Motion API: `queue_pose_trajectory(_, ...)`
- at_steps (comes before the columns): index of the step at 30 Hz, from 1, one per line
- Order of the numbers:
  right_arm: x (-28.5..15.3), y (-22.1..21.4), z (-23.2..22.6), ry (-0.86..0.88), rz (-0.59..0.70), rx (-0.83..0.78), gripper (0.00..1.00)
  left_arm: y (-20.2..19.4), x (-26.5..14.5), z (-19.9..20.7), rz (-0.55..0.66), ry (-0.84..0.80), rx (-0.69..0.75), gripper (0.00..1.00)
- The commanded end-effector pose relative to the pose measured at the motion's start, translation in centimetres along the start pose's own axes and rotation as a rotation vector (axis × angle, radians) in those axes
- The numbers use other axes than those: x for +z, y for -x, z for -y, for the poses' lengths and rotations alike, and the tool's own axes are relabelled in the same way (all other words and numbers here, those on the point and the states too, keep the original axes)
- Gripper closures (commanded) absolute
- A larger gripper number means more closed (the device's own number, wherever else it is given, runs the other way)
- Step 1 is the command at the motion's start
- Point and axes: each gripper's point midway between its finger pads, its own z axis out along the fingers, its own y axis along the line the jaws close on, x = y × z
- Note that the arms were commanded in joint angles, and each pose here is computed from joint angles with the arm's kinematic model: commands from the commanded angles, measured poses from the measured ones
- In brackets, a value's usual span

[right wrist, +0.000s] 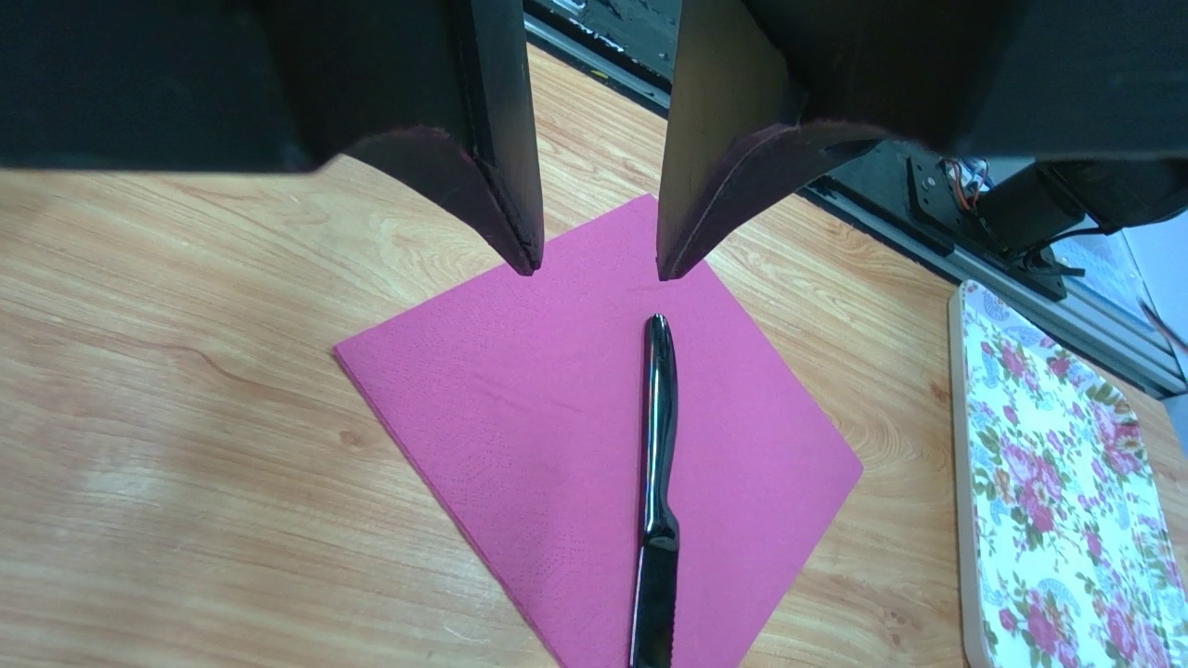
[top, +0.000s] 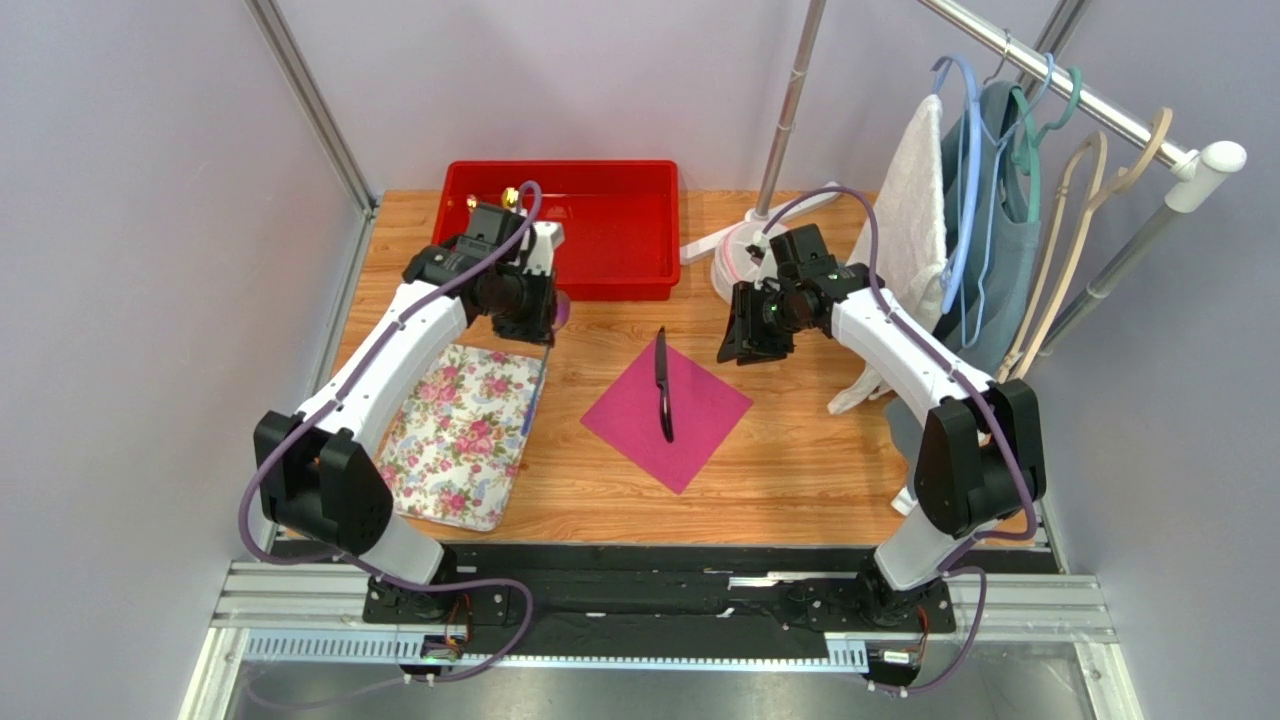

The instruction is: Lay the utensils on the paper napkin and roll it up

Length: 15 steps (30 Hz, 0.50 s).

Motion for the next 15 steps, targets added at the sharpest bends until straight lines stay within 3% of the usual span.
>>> queue_pose_trajectory(1, -2.1, 1.0, -0.3, -0.002, 0.060, -0.026, 0.61, 2.6, -1.1, 6.8, 0.067, -0.091, -0.213, 1.00)
queue_pose_trajectory(5, -2.7, 1.3, -0.1, -0.020, 0.092, -0.038, 0.61, 2.9, 2.3, 11.0, 0.004, -0.075, -0.317, 1.00)
queue_pose_trajectory(10, -3.0, 1.4, 0.2, -0.033, 0.108, -0.047, 0.61, 3.0, 6.1, 14.6, -0.017, -0.043, -0.306, 1.00)
queue_pose_trajectory(15, -2.9, 1.4, 0.2, -0.035, 0.096, -0.052, 0.61, 2.4, 10.3, 15.2, -0.056, 0.005, -0.344, 1.00)
